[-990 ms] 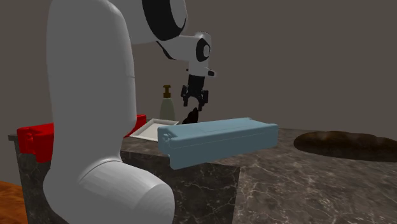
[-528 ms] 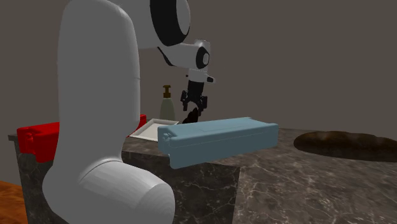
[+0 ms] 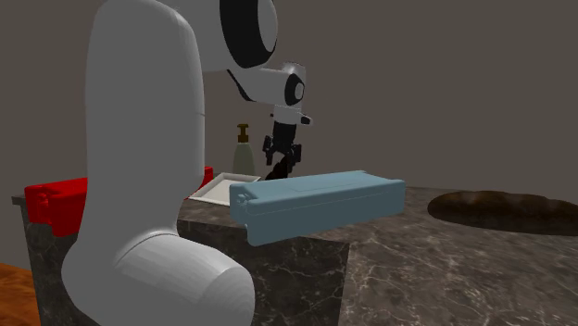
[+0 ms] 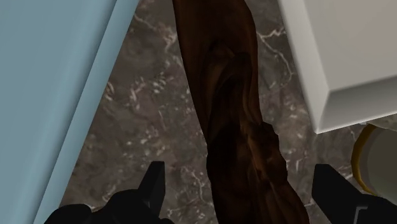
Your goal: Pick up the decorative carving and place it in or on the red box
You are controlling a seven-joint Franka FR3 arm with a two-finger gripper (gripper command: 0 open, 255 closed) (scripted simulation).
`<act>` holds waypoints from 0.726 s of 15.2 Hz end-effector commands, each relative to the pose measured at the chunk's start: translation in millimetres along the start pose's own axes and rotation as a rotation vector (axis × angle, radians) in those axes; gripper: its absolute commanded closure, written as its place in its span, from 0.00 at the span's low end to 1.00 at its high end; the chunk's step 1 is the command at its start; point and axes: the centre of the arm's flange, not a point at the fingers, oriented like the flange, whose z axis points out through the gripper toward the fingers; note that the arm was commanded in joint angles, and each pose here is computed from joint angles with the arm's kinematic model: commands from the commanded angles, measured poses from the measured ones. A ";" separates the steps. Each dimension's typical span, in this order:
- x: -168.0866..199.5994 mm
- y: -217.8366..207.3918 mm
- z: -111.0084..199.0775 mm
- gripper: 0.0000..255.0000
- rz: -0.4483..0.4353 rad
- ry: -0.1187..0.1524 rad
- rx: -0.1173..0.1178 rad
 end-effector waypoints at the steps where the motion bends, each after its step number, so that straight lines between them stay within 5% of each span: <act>1: 0.0 0.0 0.0 0.00 0.000 0.000 0.000; 2: 0.0 0.0 0.0 1.00 0.000 0.000 0.000; 11: 0.0 0.0 0.0 1.00 0.000 0.000 0.000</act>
